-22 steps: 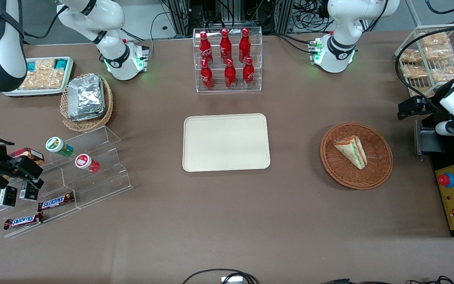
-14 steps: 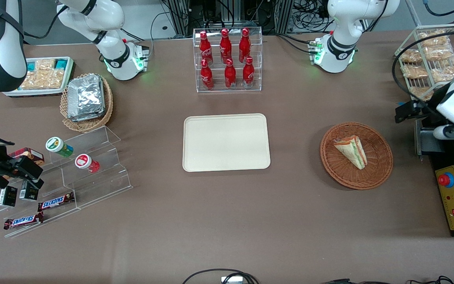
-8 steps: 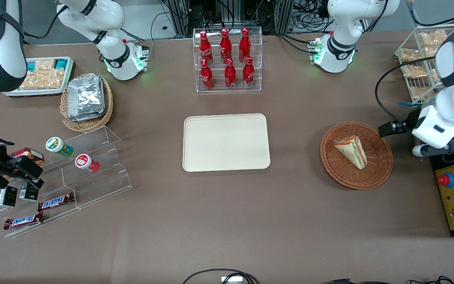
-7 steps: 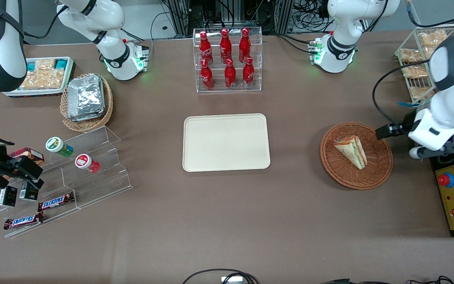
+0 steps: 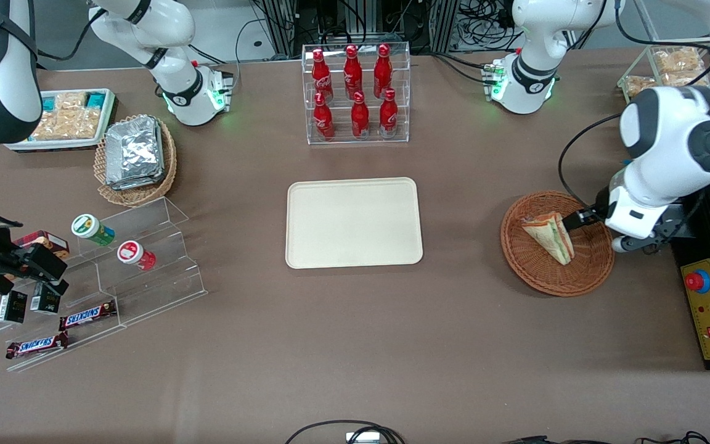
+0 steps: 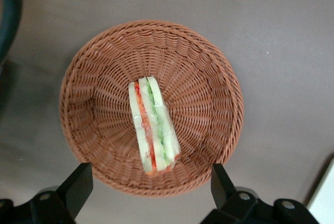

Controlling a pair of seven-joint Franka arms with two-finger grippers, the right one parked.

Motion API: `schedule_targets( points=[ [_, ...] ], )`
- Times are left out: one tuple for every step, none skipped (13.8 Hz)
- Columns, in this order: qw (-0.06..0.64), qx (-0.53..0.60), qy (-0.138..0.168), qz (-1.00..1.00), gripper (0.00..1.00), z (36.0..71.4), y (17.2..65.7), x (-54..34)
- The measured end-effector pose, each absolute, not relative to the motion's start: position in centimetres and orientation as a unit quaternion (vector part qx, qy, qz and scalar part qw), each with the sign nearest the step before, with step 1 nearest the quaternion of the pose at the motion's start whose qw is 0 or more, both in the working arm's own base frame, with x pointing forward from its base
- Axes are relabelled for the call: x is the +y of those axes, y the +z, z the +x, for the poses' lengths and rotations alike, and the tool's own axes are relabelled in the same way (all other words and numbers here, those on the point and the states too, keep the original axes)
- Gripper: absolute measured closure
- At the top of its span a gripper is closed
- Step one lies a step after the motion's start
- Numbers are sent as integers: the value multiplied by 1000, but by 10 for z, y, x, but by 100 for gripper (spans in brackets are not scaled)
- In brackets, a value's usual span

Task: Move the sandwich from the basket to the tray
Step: 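Lower the open left gripper around the sandwich and close it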

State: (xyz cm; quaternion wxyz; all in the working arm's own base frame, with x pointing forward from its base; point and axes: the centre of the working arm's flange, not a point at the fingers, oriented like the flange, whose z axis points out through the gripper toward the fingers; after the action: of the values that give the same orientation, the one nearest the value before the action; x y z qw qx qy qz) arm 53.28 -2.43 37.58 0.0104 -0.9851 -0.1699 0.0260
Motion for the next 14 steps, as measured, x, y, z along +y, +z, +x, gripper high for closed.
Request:
schedule_targets(
  points=[
    [10, -175, 24, -984, 0, 527, 363, -24],
    [9, -178, 22, -984, 0, 522, 352, -24],
    [9, -180, 18, -983, 0, 518, 343, -24],
    [7, -184, 13, -983, 0, 514, 335, -24],
    [6, -191, 8, -982, 0, 509, 325, -24],
    [5, -198, 4, -980, 0, 505, 316, -24],
    [4, -204, 0, -979, 0, 501, 305, -24],
    [3, -207, -3, -978, 0, 497, 295, -24],
    [2, -210, -6, -978, 0, 492, 284, -24],
    [1, -211, -8, -977, 0, 488, 273, -23],
    [0, -213, -10, -977, 0, 484, 264, -23],
    [0, -217, -11, -976, 0, 482, 256, -23],
    [0, -220, -10, -975, 0, 481, 249, -23],
    [0, -222, -9, -975, 0, 481, 243, -23]
  ],
)
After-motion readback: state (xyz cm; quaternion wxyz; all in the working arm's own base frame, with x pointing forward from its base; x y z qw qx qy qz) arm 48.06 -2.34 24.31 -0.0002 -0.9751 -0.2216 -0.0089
